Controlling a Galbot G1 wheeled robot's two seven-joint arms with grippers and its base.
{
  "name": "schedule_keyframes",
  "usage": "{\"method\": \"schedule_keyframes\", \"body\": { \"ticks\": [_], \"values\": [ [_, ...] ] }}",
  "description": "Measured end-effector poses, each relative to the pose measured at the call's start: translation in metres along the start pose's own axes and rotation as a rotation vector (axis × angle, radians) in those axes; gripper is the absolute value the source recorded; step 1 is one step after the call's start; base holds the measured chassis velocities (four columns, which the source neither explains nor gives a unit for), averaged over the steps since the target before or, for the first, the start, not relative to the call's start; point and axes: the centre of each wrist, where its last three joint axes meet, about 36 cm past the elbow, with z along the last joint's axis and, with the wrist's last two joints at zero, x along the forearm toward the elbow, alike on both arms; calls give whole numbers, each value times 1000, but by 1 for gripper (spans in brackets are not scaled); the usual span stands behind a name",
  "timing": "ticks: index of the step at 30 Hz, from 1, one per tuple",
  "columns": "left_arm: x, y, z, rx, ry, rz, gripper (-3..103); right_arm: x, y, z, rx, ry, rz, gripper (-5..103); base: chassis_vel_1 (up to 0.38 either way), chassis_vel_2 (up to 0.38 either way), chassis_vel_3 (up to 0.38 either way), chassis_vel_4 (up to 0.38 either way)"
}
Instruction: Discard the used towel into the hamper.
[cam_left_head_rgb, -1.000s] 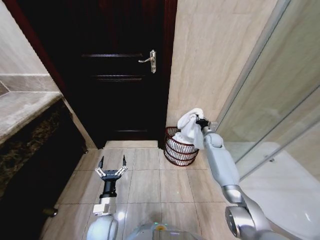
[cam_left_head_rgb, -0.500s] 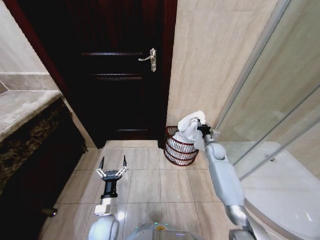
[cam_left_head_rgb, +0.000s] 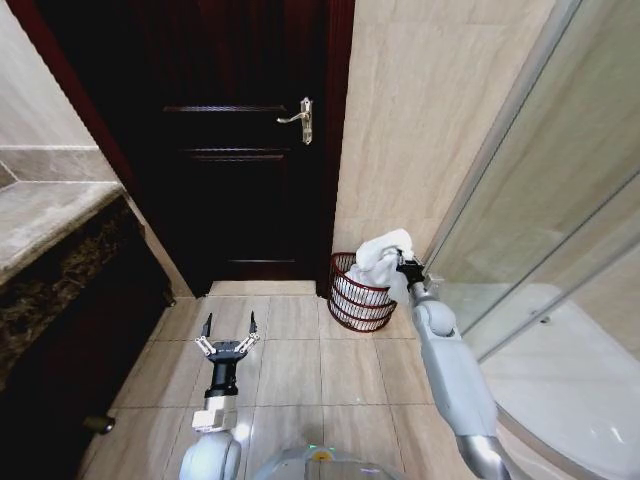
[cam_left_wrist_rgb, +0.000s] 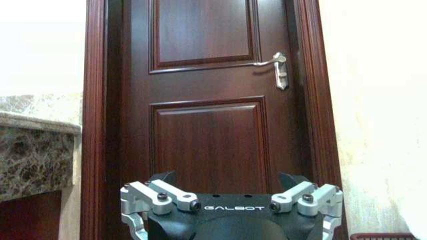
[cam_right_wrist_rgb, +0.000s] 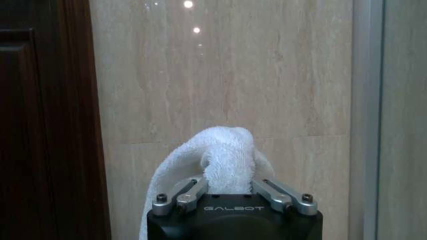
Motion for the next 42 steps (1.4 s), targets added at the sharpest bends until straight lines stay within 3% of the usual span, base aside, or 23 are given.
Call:
{"method": "schedule_keyframes", "body": {
  "ticks": [42],
  "values": [
    [-3, -5, 1, 12, -3, 16, 100, 18, 4, 18, -6, 18, -11, 13, -11, 11, 10, -12]
  ]
}}
